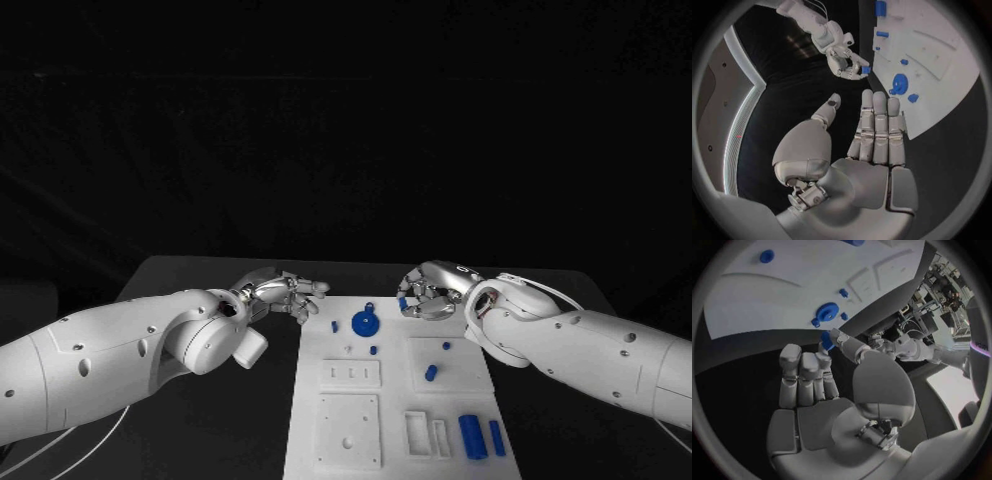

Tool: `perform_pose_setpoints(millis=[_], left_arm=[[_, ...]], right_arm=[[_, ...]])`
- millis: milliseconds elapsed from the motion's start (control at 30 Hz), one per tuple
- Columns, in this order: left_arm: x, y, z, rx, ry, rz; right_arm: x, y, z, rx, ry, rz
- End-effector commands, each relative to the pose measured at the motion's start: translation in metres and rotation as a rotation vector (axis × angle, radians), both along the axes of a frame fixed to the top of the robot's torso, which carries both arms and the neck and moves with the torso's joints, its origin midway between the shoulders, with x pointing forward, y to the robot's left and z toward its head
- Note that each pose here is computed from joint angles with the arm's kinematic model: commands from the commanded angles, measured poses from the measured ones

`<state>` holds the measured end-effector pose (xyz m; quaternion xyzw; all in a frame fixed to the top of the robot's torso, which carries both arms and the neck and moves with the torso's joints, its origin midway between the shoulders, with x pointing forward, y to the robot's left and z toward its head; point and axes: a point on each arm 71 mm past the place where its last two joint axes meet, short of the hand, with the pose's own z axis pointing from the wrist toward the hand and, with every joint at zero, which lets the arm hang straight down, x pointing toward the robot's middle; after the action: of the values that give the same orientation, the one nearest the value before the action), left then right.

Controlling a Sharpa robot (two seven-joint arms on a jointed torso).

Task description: Assemble the parts on the task board

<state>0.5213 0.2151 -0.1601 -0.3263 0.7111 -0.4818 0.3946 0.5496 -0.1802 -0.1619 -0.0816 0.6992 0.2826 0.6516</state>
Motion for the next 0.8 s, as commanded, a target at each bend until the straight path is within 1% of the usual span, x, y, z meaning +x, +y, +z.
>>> perform_pose_setpoints(millis=[33,133,233,367,433,567,800], left_arm=[[-0.0042,-0.007,-0.0043,0.093,0.044,-0.049],[-0.0061,-0.011,-0.0055,0.085,0.067,-0.052],[-0.0090,-0.017,-0.0056,0.057,0.082,-0.083],[-0.0107,-0.023,-0.0057,0.053,0.084,-0.103],[-0.0108,-0.025,-0.0060,0.055,0.087,-0.102],[-0.0106,-0.027,-0.0072,0.071,0.096,-0.081],[-0.0119,-0.029,-0.0104,0.134,0.119,-0.052]], right_arm=[[-0.004,0.016,-0.001,-0.109,-0.029,0.009],[-0.008,0.029,0.000,-0.120,-0.041,0.022],[-0.012,0.041,0.002,-0.122,-0.052,0.047],[-0.017,0.053,0.003,-0.123,-0.071,0.058],[-0.019,0.058,0.004,-0.120,-0.076,0.063],[-0.024,0.069,0.005,-0.112,-0.077,0.077],[-0.033,0.081,0.006,-0.092,-0.089,0.088]])
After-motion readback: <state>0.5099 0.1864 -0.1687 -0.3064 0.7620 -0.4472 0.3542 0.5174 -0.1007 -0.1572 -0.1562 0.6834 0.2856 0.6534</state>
